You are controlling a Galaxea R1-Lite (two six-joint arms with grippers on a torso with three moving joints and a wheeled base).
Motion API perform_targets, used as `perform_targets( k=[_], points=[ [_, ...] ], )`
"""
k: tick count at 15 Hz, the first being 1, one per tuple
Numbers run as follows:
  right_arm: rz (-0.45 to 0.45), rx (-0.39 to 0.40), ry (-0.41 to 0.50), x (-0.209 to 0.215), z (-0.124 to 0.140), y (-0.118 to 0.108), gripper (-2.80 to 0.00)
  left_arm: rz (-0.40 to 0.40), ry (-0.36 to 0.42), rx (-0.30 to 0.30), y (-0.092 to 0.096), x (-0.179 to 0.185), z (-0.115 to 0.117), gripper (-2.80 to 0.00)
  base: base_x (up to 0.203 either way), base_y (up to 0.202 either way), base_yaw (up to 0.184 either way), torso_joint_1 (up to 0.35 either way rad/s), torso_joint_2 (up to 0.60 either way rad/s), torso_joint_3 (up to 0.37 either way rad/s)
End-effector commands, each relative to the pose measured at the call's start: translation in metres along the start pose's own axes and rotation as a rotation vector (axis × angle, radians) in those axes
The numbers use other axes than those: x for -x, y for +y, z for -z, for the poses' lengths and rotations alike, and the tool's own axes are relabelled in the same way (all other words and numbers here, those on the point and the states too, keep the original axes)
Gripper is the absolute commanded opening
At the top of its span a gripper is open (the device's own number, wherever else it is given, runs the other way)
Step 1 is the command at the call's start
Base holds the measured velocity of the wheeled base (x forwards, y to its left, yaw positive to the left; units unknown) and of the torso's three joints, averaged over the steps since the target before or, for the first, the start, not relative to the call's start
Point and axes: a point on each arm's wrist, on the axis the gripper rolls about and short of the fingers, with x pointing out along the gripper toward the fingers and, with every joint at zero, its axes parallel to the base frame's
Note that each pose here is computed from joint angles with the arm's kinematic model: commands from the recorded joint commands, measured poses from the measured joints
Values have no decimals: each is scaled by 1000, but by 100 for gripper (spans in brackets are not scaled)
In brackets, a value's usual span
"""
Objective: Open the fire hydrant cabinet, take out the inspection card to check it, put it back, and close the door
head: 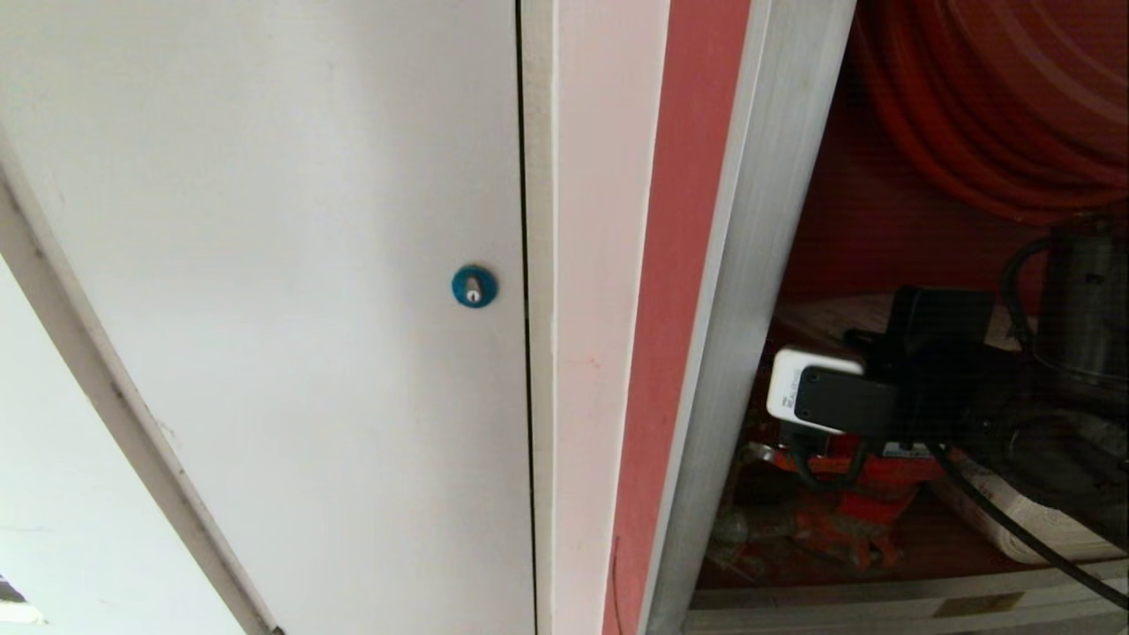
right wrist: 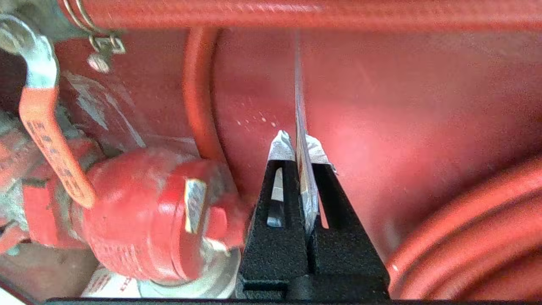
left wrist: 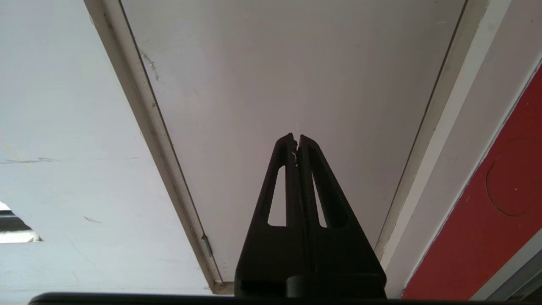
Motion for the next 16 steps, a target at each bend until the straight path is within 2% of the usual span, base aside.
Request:
perform_targets(
  k=[1, 11, 16],
  points=[
    [35, -15, -21, 14, 7, -6, -280, 0, 8, 1, 0, -1, 2, -280, 0, 0, 0, 0, 0, 0],
    [182, -120, -164, 78, 41, -29, -280, -1, 8, 1, 0, -1, 2, -280, 0, 0, 0, 0, 0, 0],
    [251, -100, -237, 107, 51, -34, -280, 1, 8, 0, 0, -1, 2, -280, 0, 0, 0, 0, 0, 0]
  ],
)
